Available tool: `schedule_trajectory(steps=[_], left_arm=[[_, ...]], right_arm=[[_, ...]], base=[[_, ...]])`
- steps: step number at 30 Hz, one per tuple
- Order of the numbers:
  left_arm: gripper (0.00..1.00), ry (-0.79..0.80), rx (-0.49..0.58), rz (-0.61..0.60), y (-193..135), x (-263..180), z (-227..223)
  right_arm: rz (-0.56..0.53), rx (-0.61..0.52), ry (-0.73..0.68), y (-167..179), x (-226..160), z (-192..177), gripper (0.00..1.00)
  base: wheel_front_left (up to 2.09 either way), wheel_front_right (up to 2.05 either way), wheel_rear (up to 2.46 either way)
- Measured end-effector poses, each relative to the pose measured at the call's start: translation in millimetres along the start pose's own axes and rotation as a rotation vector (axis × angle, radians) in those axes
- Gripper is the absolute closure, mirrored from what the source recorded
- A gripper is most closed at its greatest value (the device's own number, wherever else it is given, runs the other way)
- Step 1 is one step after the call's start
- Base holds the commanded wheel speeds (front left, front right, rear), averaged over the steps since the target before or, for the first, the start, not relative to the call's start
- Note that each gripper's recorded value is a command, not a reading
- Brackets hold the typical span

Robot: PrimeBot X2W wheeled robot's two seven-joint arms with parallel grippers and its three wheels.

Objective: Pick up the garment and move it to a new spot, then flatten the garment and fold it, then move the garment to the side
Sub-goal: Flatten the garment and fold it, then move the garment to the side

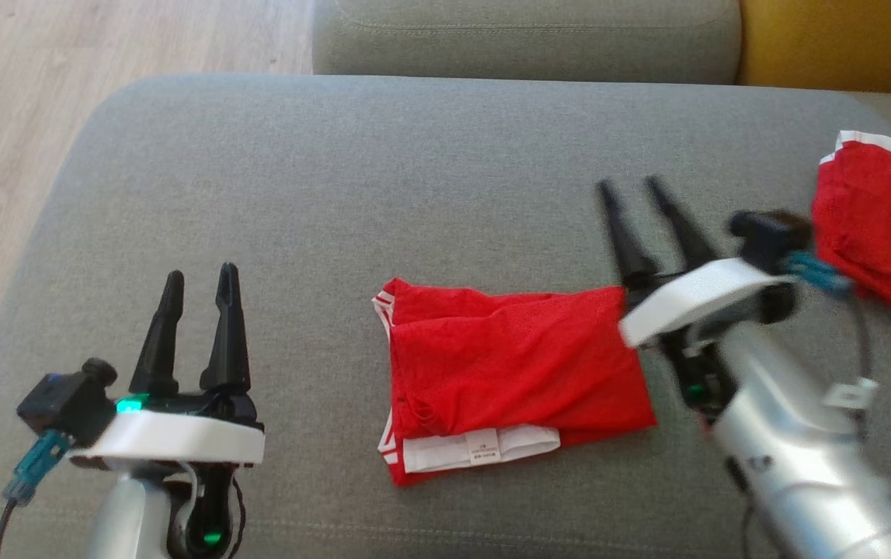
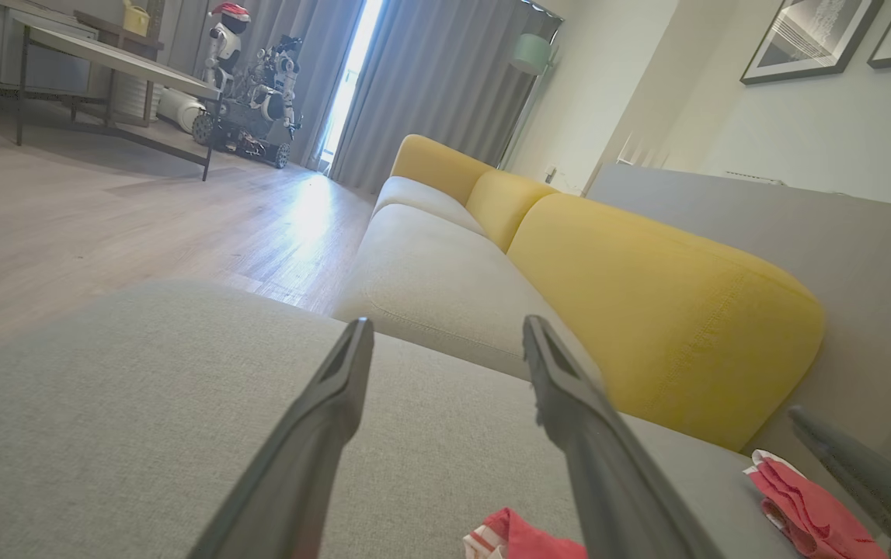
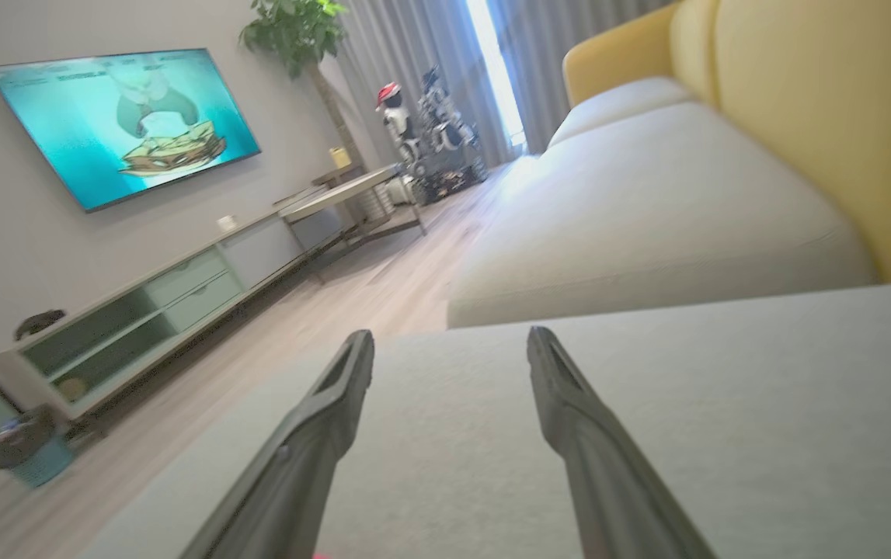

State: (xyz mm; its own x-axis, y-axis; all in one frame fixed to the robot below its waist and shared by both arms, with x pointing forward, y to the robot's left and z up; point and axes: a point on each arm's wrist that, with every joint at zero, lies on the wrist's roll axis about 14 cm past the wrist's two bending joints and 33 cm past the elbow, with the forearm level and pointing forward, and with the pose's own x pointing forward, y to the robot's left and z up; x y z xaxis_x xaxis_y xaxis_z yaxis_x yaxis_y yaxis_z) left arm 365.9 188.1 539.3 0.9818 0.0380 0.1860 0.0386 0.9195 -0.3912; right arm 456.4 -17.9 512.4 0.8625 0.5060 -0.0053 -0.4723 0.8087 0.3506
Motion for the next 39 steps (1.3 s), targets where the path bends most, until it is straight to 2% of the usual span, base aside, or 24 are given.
schedule_trajectory(steps=[4,6,9,16,20,26,32,39], left_arm=[[0.0,0.004,-0.004,-0.013,-4.5,2.7,-2.2],[0.0,0.006,-0.006,-0.022,-7.4,4.2,-3.2],[0.0,0.014,-0.009,-0.034,-11.4,7.0,-6.6],[0.0,0.032,-0.014,-0.05,-16.7,10.9,-13.7],[0.0,0.047,-0.002,-0.072,-22.7,12.5,-19.1],[0.0,0.057,0.003,-0.092,-28.6,13.7,-23.0],[0.0,0.094,0.006,-0.077,-24.5,3.8,-33.6],[0.0,0.103,0.006,-0.063,-21.8,0.8,-36.1]], right_arm=[[-0.087,-0.103,-0.078,-39.3,-17.3,25.1,0.0],[-0.125,-0.12,-0.102,-50.7,-29.6,27.4,0.0],[-0.165,-0.213,-0.114,-61.9,-52.4,25.9,0.0],[-0.236,-0.222,-0.125,-70.8,-74.7,24.1,0.0],[-0.258,-0.286,-0.108,-74.3,-88.5,18.7,0.0],[-0.323,-0.26,-0.147,-80.9,-104.0,22.2,0.0],[-0.339,-0.27,-0.128,-80.9,-113.8,12.1,0.0],[-0.313,-0.263,-0.106,-73.0,-107.8,2.9,0.0]], base=[[0.0,0.0,0.0],[0.0,0.0,0.0],[0.0,0.0,0.0],[0.0,0.0,0.0],[0.0,0.0,0.0],[0.0,0.0,0.0],[0.0,0.0,0.0],[0.0,0.0,0.0]])
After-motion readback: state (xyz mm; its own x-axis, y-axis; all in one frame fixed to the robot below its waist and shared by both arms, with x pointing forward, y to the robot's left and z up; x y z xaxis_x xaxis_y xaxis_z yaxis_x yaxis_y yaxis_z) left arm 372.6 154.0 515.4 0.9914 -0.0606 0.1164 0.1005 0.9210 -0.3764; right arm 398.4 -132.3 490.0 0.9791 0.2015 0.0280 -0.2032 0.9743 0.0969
